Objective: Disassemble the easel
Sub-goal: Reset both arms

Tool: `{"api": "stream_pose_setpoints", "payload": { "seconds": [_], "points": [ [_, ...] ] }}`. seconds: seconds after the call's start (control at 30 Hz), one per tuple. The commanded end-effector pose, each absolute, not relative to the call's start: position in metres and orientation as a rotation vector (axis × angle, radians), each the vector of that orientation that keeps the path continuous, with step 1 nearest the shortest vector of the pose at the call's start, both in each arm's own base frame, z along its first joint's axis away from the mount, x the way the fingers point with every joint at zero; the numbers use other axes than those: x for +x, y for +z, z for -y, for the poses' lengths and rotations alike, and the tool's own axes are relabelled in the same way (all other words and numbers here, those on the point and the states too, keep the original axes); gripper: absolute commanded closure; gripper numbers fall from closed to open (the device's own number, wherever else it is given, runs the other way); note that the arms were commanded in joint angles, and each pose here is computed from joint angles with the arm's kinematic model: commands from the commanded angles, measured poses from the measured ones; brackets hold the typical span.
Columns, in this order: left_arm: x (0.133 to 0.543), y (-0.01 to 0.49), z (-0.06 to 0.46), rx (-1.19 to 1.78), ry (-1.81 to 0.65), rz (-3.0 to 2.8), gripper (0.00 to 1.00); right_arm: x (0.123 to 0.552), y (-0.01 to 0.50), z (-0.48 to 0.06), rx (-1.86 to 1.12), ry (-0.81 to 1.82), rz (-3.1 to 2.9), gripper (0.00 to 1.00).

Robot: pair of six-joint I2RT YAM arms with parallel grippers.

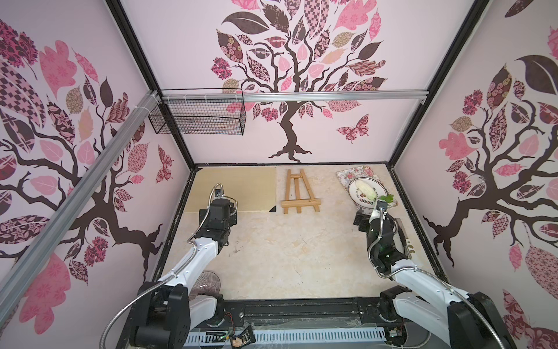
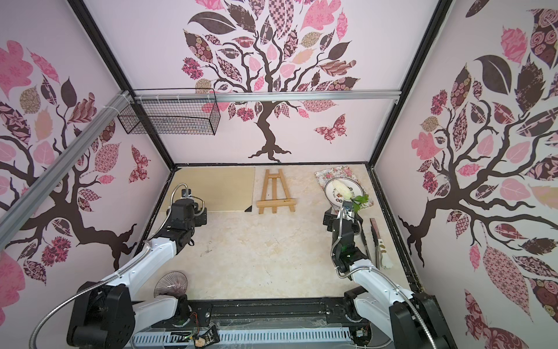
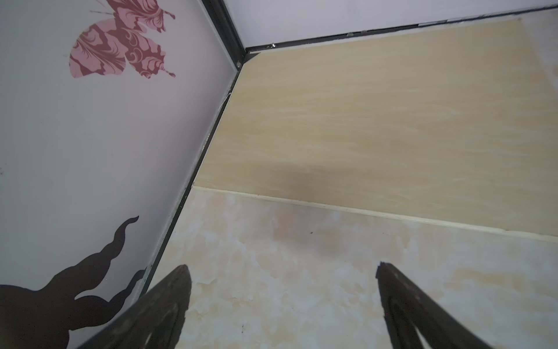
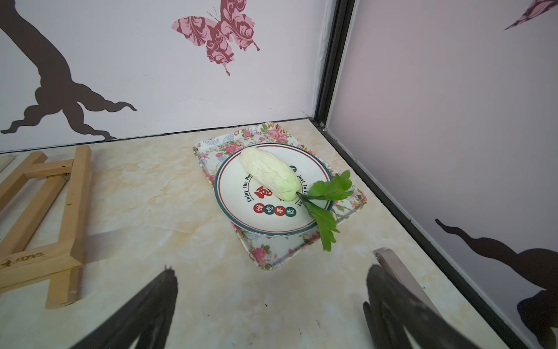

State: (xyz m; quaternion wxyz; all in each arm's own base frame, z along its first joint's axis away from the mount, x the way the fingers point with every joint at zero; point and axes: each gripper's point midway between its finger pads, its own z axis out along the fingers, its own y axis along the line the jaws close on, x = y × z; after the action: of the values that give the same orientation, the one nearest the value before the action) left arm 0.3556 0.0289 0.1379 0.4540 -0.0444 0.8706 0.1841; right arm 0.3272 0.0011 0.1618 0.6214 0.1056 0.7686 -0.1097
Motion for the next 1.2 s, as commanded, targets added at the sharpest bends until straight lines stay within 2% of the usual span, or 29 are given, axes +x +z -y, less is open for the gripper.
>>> {"api": "stream_pose_setpoints", "payload": {
  "seconds": [0.0, 0.27, 0.47, 0.57, 1.17],
  "points": [
    [0.366, 0.139, -0.038, -0.209, 0.447, -2.017, 0.02, 0.334, 0.174, 0.005, 0.263, -0.292, -1.683, 0.0],
    [0.38, 0.116, -0.034, -0.163, 0.409, -1.974, 0.02, 0.352, 0.141, -0.006, 0.18, -0.289, -1.751, 0.0],
    [0.4, 0.122, -0.025, -0.144, 0.232, -1.878, 0.02, 0.359, 0.136, -0.004, 0.165, -0.309, -1.731, 0.0],
    [0.407, 0.115, -0.031, -0.165, 0.251, -1.852, 0.02, 0.364, 0.14, -0.005, 0.151, -0.286, -1.701, 0.0],
    [0.397, 0.106, -0.037, -0.19, 0.187, -1.82, 0.02, 0.377, 0.127, -0.004, 0.127, -0.117, -1.712, 0.0]
  ]
}}
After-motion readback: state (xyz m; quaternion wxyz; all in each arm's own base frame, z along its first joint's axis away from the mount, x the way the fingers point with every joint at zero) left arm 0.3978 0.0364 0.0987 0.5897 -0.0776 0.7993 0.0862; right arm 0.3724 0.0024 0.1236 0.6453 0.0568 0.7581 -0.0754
